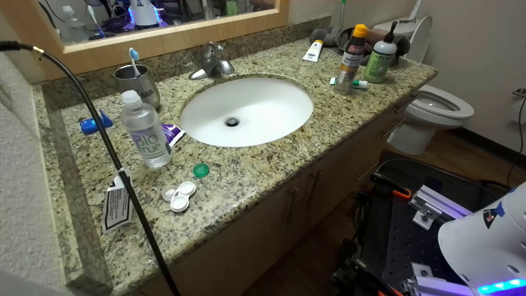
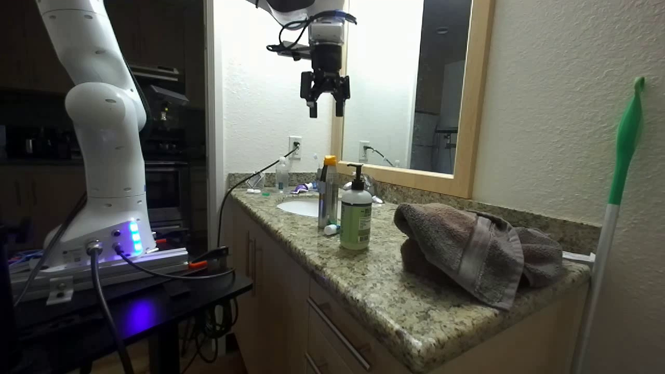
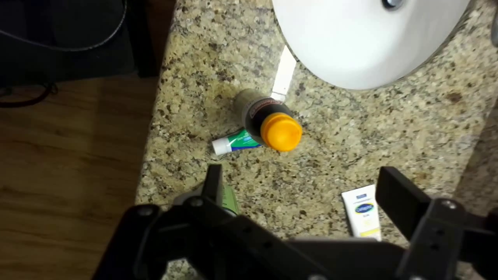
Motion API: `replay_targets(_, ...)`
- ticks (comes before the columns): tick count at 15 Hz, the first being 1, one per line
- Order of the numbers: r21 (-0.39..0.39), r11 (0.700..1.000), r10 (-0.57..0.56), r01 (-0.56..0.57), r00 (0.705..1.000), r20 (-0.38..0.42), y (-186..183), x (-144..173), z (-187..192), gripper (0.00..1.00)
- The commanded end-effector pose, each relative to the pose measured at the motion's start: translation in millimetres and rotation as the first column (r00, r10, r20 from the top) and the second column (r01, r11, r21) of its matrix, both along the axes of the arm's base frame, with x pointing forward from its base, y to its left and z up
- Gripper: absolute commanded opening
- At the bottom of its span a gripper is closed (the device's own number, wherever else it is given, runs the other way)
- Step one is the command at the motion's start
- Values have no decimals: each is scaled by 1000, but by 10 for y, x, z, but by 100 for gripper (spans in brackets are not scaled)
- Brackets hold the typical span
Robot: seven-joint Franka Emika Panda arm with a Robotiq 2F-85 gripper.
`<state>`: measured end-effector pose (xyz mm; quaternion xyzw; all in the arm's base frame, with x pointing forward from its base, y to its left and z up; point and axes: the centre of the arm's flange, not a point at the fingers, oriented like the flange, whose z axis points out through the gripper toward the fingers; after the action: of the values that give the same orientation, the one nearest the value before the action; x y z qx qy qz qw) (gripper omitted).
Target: Move the silver bottle backwards
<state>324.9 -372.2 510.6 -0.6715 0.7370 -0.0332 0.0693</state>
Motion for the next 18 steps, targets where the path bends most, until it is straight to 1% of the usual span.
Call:
replay_targets(1, 42, 988, -144, 151, 980, -136, -257, 428, -467, 100)
replay_targets(2, 60, 981, -169, 182, 970, -174, -241, 488, -604, 100)
replay_targets(3, 40, 992, -118, 123, 987, -110, -123, 270, -472, 100)
replay_targets(5, 45, 991, -121, 129, 983, -139, -137, 363, -624, 100)
replay_targets(7, 40, 991, -123, 129, 984, -125, -133, 341, -549, 100)
replay_targets(12, 64, 988, -123, 139, 972, -200, -115, 428, -992, 100)
replay_targets(15, 81, 983, -140, 166, 955, -263, -129, 423, -1263, 100)
replay_targets(16, 79, 986, -127, 148, 965, -231, -100, 438, -1103, 100)
replay_targets(18, 87, 984, -130, 157, 958, -257, -118, 438, -1237, 100)
